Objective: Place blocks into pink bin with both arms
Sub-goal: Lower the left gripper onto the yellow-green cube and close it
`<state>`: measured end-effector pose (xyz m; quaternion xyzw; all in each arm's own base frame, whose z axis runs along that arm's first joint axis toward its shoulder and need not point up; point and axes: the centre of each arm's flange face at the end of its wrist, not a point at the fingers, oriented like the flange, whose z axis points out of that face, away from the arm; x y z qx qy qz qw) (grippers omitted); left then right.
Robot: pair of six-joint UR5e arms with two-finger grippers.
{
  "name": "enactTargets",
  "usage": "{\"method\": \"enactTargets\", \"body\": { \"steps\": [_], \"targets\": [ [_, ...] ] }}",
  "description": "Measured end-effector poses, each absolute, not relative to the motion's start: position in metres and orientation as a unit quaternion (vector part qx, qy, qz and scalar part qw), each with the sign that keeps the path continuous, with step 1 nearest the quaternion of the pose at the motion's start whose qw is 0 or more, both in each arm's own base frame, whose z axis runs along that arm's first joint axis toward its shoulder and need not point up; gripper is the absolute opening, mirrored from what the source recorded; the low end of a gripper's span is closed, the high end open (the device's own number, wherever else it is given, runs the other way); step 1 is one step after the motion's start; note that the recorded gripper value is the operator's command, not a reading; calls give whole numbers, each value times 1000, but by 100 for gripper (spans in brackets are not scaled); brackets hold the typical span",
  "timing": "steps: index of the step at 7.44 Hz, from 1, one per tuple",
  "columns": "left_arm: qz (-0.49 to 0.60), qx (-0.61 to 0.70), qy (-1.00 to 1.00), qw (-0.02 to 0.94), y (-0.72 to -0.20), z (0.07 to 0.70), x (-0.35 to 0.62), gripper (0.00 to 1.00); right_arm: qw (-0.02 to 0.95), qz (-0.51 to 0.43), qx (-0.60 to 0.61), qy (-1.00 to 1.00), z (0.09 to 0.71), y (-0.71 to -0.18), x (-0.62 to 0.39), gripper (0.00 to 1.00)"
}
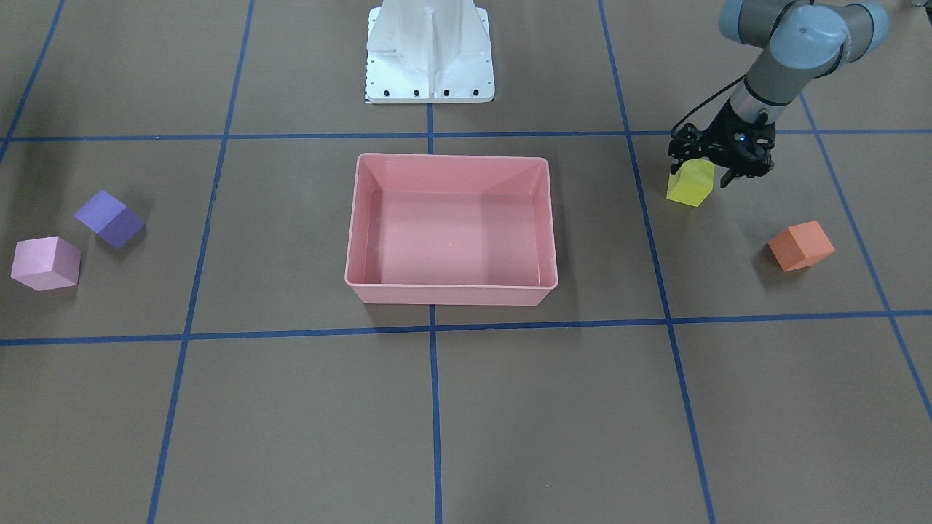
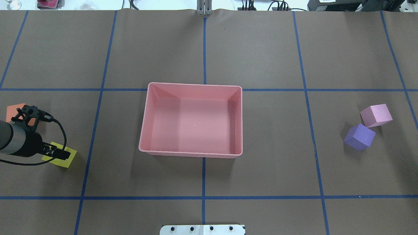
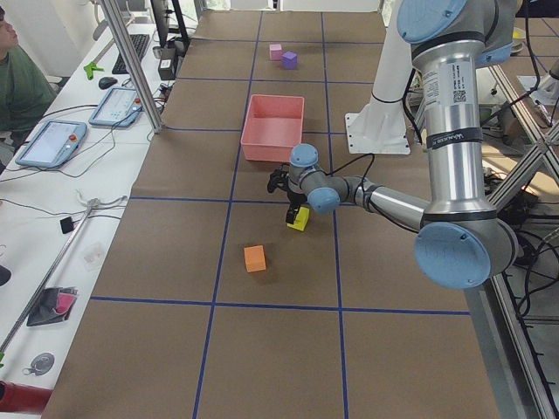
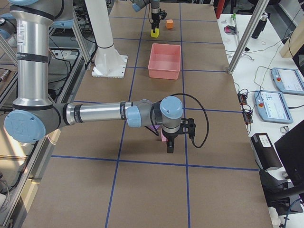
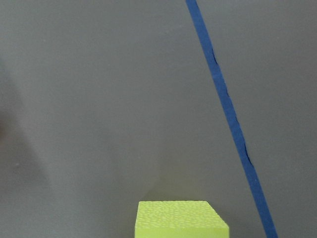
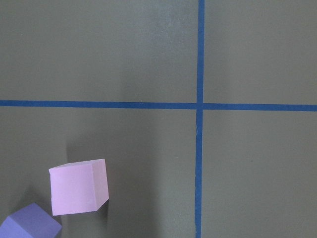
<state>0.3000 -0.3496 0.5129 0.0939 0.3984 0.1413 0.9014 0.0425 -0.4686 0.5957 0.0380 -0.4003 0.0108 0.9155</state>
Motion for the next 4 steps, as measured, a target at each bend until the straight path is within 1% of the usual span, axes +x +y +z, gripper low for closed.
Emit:
{"method": "enactTargets", "body": {
  "steps": [1, 3, 4],
  "targets": [
    [143, 90, 395, 903, -348, 519, 304, 2, 913, 10, 37, -406, 595, -468, 42, 100],
    [145, 82, 403, 900, -346, 513, 303, 0, 907, 8, 38, -419, 590, -470, 40, 100],
    [144, 69, 422, 892, -344, 496, 292, 0, 905, 0, 43, -424, 582, -472, 34, 100]
  ]
}}
